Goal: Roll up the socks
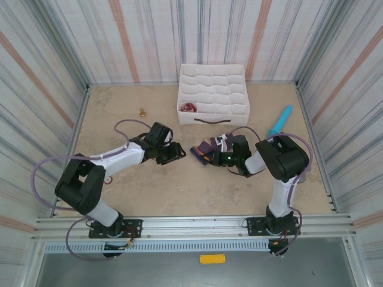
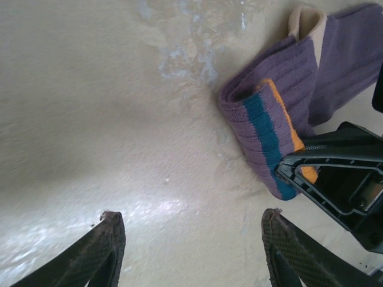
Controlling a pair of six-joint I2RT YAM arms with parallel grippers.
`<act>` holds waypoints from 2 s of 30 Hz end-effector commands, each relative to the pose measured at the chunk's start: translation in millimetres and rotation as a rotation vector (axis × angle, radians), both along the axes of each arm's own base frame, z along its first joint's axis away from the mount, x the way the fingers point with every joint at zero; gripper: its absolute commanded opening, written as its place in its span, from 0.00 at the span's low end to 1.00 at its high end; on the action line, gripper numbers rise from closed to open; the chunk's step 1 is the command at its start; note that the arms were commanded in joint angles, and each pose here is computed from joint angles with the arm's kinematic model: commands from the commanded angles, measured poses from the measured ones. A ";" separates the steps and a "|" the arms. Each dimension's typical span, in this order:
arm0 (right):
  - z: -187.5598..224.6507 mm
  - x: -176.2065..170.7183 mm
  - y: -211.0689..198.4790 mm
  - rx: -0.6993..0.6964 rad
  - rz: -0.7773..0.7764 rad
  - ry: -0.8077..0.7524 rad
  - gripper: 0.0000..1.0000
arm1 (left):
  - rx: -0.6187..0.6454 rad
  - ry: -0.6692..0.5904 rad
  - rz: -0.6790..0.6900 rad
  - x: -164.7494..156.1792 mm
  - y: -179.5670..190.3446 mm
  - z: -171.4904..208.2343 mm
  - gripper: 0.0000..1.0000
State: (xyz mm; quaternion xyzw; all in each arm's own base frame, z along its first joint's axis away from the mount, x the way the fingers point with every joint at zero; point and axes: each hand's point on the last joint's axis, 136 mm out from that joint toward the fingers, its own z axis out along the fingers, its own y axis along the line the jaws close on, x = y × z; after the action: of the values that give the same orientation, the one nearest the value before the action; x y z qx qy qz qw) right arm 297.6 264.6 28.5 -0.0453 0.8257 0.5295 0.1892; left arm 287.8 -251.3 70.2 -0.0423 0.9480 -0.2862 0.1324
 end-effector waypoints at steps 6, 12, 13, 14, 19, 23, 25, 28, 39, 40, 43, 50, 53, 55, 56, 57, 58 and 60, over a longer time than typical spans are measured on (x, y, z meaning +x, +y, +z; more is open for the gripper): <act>-79.6 -37.2 -35.8 -0.106 -0.148 0.549 0.00 | -0.077 -0.086 -0.040 25.3 -48.4 1.7 0.57; -85.3 -40.8 -42.7 -0.142 -0.191 0.596 0.00 | -0.093 -0.066 -0.008 38.2 -62.9 -14.4 0.53; -85.3 -40.8 -43.0 -0.143 -0.194 0.598 0.00 | -0.097 -0.061 -0.001 39.4 -64.4 -17.4 0.52; -85.5 -41.2 -43.0 -0.142 -0.194 0.601 0.00 | -0.101 -0.058 0.011 41.6 -65.3 -19.7 0.50; -84.6 -39.4 -43.3 -0.135 -0.201 0.601 0.00 | -0.115 -0.039 0.045 47.6 -70.3 -28.9 0.38; -84.4 -37.6 -43.2 -0.131 -0.199 0.599 0.00 | -0.093 -0.007 0.068 47.5 -69.7 -38.7 0.31; -84.0 -37.7 -42.8 -0.132 -0.197 0.595 0.00 | -0.079 0.008 0.077 46.5 -67.2 -43.7 0.29; -84.3 -38.2 -43.3 -0.136 -0.194 0.591 0.00 | -0.062 0.015 0.092 47.0 -64.3 -47.0 0.26; -51.1 -29.5 -50.0 -0.225 -0.151 0.456 0.28 | 0.025 0.054 0.049 46.9 -49.3 -46.9 0.00; -44.1 -28.4 -51.1 -0.243 -0.143 0.429 0.31 | 0.039 0.060 0.034 45.1 -48.2 -45.7 0.00; -19.3 -25.8 -51.3 -0.292 -0.113 0.331 0.39 | 0.085 0.078 -0.014 38.6 -44.1 -42.6 0.00; 33.1 -32.1 -41.8 -0.566 -0.029 -0.060 0.51 | 0.134 0.135 -0.082 20.4 -35.2 -38.0 0.00; 45.3 -38.2 -34.5 -0.715 -0.002 -0.249 0.59 | 0.133 0.164 -0.094 13.8 -32.1 -37.1 0.00; 50.9 -43.8 -25.6 -0.785 0.030 -0.363 0.60 | 0.134 0.184 -0.104 9.4 -29.9 -38.0 0.00; 53.0 -48.9 -18.5 -0.812 0.058 -0.432 0.60 | 0.133 0.190 -0.109 8.1 -29.5 -37.8 0.00; 55.5 -52.6 -12.2 -0.833 0.075 -0.494 0.62 | 0.132 0.198 -0.115 6.5 -28.8 -38.3 0.00; 56.8 -55.8 -7.3 -0.871 0.083 -0.561 0.66 | 0.133 0.204 -0.117 5.1 -27.4 -38.3 0.00; 58.1 -60.7 1.6 -0.940 0.099 -0.661 0.67 | 0.137 0.208 -0.118 3.7 -25.5 -36.4 0.00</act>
State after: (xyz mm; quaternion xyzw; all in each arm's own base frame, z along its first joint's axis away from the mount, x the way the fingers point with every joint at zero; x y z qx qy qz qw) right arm 227.1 282.8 89.5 -0.2763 0.8866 0.1936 0.3166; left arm 308.7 -292.6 34.7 -0.0119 0.9672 -0.2483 0.0530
